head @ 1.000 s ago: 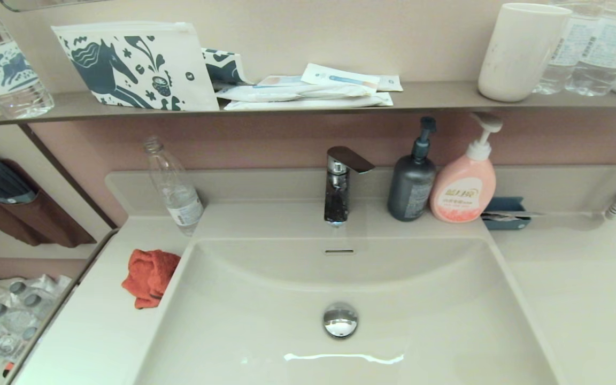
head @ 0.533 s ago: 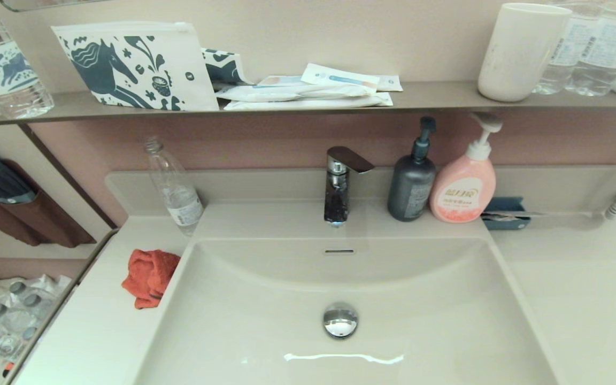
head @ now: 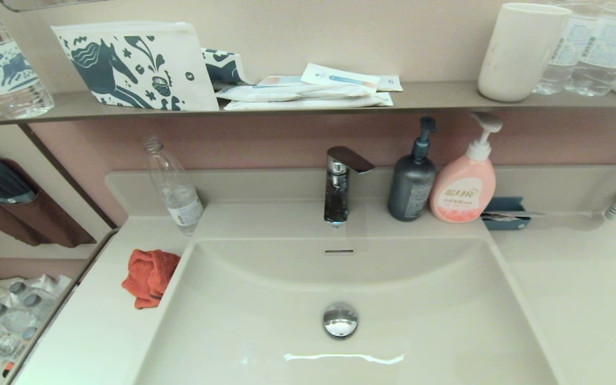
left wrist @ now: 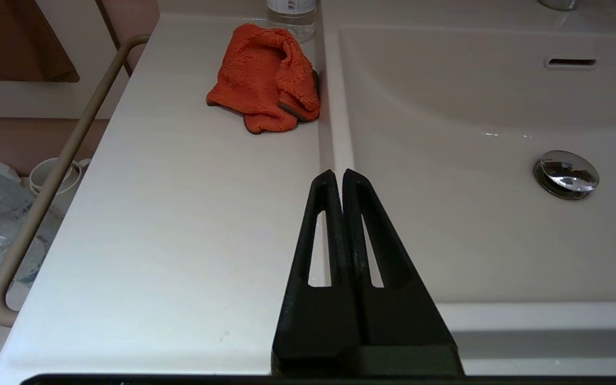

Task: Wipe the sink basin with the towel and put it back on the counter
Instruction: Pick up the cloth

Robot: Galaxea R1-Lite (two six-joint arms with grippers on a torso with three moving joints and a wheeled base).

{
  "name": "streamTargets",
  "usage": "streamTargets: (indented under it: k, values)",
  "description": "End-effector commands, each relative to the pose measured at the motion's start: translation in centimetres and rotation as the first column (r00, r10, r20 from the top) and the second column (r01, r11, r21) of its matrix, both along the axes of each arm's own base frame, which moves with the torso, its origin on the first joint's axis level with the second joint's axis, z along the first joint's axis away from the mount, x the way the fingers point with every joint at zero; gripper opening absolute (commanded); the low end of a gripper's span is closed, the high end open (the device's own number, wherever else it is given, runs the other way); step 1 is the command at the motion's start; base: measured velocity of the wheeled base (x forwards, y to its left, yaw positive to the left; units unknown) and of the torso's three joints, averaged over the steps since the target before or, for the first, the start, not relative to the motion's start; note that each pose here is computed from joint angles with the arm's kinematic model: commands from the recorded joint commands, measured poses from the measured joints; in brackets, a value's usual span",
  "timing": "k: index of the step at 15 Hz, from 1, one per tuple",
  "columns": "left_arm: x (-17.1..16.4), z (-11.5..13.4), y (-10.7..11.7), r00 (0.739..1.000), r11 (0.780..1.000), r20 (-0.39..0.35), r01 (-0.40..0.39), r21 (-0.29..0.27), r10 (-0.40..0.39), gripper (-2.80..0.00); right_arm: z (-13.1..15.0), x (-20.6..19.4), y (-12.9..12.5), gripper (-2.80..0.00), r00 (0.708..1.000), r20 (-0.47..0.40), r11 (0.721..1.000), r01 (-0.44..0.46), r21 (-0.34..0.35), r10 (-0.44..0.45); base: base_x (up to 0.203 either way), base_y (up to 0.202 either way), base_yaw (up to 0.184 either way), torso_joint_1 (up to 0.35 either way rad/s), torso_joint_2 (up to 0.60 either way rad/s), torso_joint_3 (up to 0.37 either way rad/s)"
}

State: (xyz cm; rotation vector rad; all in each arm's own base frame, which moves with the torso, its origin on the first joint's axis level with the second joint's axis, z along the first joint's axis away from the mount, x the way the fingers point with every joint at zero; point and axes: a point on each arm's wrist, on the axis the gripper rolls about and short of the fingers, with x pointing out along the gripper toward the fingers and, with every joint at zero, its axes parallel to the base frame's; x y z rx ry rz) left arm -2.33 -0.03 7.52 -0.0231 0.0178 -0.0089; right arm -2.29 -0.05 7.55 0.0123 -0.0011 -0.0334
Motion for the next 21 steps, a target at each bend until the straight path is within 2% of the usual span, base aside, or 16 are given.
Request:
streamTargets:
  k: [1, 6, 9, 10, 14, 18, 21]
  values:
    - [0.0, 0.0, 0.0, 1.000, 1.000, -0.001, -0.005, -0.005, 0.005, -2.80, 0.0, 0.0, 0.0, -2.80, 1.000, -0.001, 1.000, 0.000, 0.000, 0.000, 0.000, 0.000, 0.000, 0.000, 0.00, 0.000]
    - [0.0, 0.1, 0.0, 1.000, 1.000, 0.001, -0.009, 0.012, 0.009, -2.80, 0.0, 0.0, 0.0, -2.80, 1.000, -0.001, 1.000, 0.000, 0.000, 0.000, 0.000, 0.000, 0.000, 0.000, 0.00, 0.000]
    - [-0.5, 2.1, 0.0, 0.999, 1.000, 0.047, -0.009, 0.015, 0.008, -2.80, 0.0, 0.0, 0.0, -2.80, 1.000, -0.001, 1.000, 0.000, 0.000, 0.000, 0.000, 0.000, 0.000, 0.000, 0.00, 0.000]
    - [-0.3, 3.0, 0.0, 1.000, 1.000, 0.028, -0.008, 0.014, 0.008, -2.80, 0.0, 0.0, 0.0, -2.80, 1.000, -0.001, 1.000, 0.000, 0.000, 0.000, 0.000, 0.000, 0.000, 0.000, 0.00, 0.000]
    - [2.1, 6.0, 0.0, 0.992, 0.999, -0.120, 0.038, 0.014, -0.036, -2.80, 0.0, 0.0, 0.0, -2.80, 1.000, -0.001, 1.000, 0.000, 0.000, 0.000, 0.000, 0.000, 0.000, 0.000, 0.00, 0.000]
    - [6.2, 6.9, -0.4, 0.947, 0.993, -0.301, 0.120, 0.018, -0.109, -2.80, 0.0, 0.0, 0.0, -2.80, 1.000, -0.001, 1.000, 0.000, 0.000, 0.000, 0.000, 0.000, 0.000, 0.000, 0.00, 0.000]
    - [11.1, 7.8, -0.7, 0.920, 0.993, -0.385, 0.102, 0.054, -0.074, -2.80, 0.0, 0.0, 0.0, -2.80, 1.000, -0.001, 1.000, 0.000, 0.000, 0.000, 0.000, 0.000, 0.000, 0.000, 0.00, 0.000]
